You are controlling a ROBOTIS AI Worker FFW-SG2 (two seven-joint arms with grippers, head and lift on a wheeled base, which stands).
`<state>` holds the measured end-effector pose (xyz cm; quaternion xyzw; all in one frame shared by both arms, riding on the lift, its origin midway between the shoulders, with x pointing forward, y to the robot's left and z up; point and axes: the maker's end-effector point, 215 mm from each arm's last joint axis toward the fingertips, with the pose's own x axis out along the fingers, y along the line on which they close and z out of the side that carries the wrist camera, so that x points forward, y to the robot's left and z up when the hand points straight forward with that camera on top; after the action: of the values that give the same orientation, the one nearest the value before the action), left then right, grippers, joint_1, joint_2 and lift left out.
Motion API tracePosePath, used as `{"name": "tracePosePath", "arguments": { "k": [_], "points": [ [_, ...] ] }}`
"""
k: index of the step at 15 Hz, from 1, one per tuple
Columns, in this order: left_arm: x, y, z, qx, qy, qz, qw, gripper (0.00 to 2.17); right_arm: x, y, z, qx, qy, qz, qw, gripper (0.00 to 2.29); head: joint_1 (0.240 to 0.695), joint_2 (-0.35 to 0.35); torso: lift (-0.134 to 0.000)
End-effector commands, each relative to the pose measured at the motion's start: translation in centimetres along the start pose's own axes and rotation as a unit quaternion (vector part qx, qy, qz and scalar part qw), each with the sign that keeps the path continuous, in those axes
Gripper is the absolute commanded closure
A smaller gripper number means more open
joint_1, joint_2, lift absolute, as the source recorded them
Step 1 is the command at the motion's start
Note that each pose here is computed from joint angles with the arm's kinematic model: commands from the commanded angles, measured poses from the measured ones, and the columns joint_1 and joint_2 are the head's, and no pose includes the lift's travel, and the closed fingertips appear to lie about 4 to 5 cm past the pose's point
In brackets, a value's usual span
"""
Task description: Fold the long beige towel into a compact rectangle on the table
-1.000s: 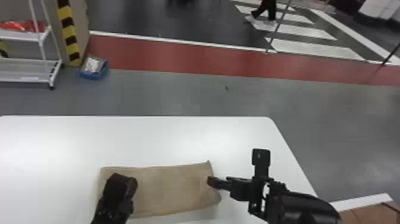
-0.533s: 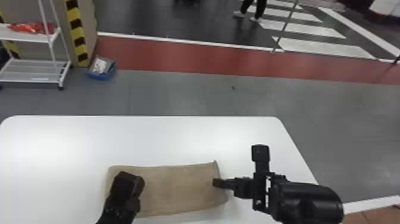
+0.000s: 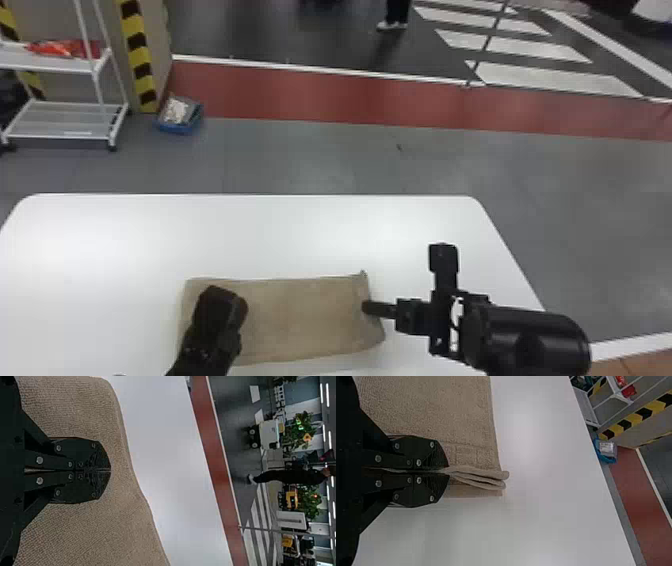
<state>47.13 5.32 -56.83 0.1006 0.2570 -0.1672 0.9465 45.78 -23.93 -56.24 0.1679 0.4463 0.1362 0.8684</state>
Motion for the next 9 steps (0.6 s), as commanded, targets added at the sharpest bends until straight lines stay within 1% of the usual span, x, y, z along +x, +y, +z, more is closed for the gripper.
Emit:
{"name": "tracePosePath", "arguments": {
  "k": [1, 3, 4, 5, 6, 7, 8, 9],
  "points": [
    [0.0, 0.0, -0.2, 0.000, 0.002, 0.000, 1.0000, 2.07, -0.8, 1.3, 1.1, -0.002, -0.019, 0.016, 0.9997, 1.30, 0.695, -0.223, 0.000],
    [-0.1, -0.1, -0.5, 0.000, 0.006, 0.000, 1.0000, 2.07, -1.1, 2.4, 1.1, -0.003, -0.023, 0.026, 0.9994, 1.29, 0.695, -0.215, 0.000],
    [-0.1, -0.1, -0.6, 0.000, 0.007, 0.000, 1.0000, 2.07, -1.2, 2.2, 1.0, -0.004, -0.020, 0.019, 0.9996, 1.28, 0.695, -0.209, 0.000],
    [-0.1, -0.2, -0.7, 0.001, 0.008, 0.000, 1.0000, 2.07, -1.2, 1.8, 1.0, -0.009, -0.018, 0.008, 0.9998, 1.01, 0.695, -0.206, 0.000],
    [-0.1, -0.2, -0.7, 0.002, 0.008, 0.000, 1.0000, 2.07, -1.3, 1.1, 0.9, -0.014, -0.016, -0.002, 0.9998, 0.89, 0.695, -0.206, 0.000],
    [-0.1, -0.1, -0.7, 0.003, 0.008, 0.001, 1.0000, 2.07, -1.3, 0.8, 1.0, -0.015, -0.011, -0.009, 0.9998, 0.89, 0.695, -0.208, 0.000],
    [-0.1, -0.2, -0.7, 0.003, 0.008, 0.001, 1.0000, 2.07, -1.3, 0.4, 0.7, -0.014, 0.000, -0.018, 0.9997, 0.76, 0.695, -0.212, 0.000],
    [-0.1, -0.3, -0.8, 0.003, 0.009, 0.001, 1.0000, 2.07, -1.1, 0.4, 0.6, -0.030, 0.005, -0.030, 0.9991, 0.39, 0.695, -0.215, 0.000]
  ]
}}
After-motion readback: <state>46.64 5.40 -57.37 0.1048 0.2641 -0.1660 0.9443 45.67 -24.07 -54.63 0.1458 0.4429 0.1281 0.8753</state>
